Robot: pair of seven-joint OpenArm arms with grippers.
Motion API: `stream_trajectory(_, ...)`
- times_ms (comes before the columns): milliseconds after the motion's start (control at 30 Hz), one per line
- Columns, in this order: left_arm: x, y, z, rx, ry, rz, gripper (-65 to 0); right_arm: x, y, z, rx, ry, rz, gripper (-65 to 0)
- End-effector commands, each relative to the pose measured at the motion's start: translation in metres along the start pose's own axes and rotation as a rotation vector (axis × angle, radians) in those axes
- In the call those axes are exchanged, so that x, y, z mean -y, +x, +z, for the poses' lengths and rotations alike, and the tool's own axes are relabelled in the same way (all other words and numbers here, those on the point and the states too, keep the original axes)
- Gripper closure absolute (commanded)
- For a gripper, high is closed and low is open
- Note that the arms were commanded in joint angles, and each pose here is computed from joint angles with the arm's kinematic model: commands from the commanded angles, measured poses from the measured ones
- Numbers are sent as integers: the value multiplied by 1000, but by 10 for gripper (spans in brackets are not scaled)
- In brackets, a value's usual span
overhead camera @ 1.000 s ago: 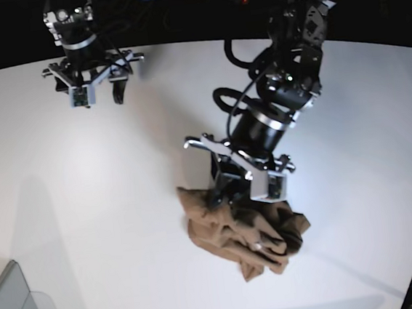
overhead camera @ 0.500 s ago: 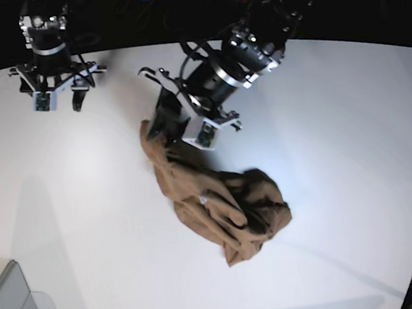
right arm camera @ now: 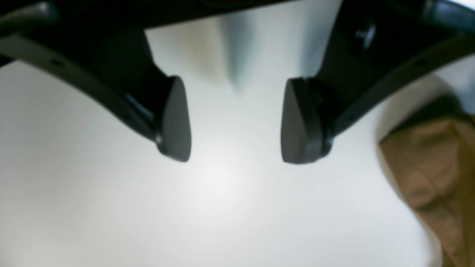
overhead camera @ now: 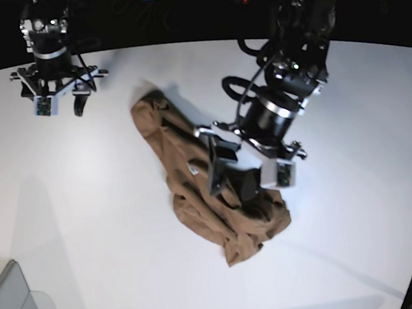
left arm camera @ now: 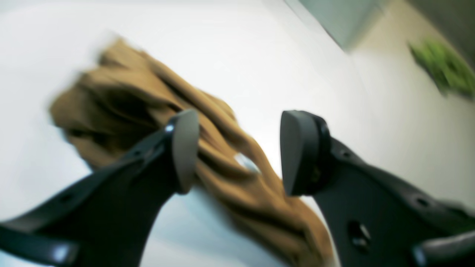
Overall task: Layout the t-shirt on the table in an organized manner, then fold the t-shirt properly
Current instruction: 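Lift the shirt with the left gripper and drag it across the table, then regrasp the shirt with the left gripper and pull it outward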
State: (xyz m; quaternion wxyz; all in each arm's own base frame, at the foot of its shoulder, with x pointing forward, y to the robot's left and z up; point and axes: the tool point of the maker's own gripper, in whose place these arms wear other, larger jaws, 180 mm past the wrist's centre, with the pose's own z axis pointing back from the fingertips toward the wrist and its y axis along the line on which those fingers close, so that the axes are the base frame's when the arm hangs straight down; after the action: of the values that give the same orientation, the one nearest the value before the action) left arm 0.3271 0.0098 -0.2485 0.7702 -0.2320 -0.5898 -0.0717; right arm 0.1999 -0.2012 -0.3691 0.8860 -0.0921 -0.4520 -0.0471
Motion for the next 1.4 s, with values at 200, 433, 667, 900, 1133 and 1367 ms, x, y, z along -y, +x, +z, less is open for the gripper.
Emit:
stream_trajectory(200,-74,33,-67,41,148,29,-340,-8,-8,-6,-10,25,0,-389)
stream_trajectory(433,-148,0,-95,-78,305,113,-341,-9,-9,-8,-14,25,-1,-389)
stream_trajectory(667,-209,4,-87,-42,449,283,-342,-8,-9,-8,-12,23,-3,-389)
stream_trajectory(900,-219,-17,-86,-94,471,301,-342,-8,-9,-9,-14,23,-3,-389)
stream_trajectory(1133,-214,-51,-100,-159,479,352,-342,-8,-25,-12,-57,23,-1,-389)
stream_trajectory(1367,-189,-55,-116,-159,427,309,-342,-8,-26,-12,-58,23,-1,-389)
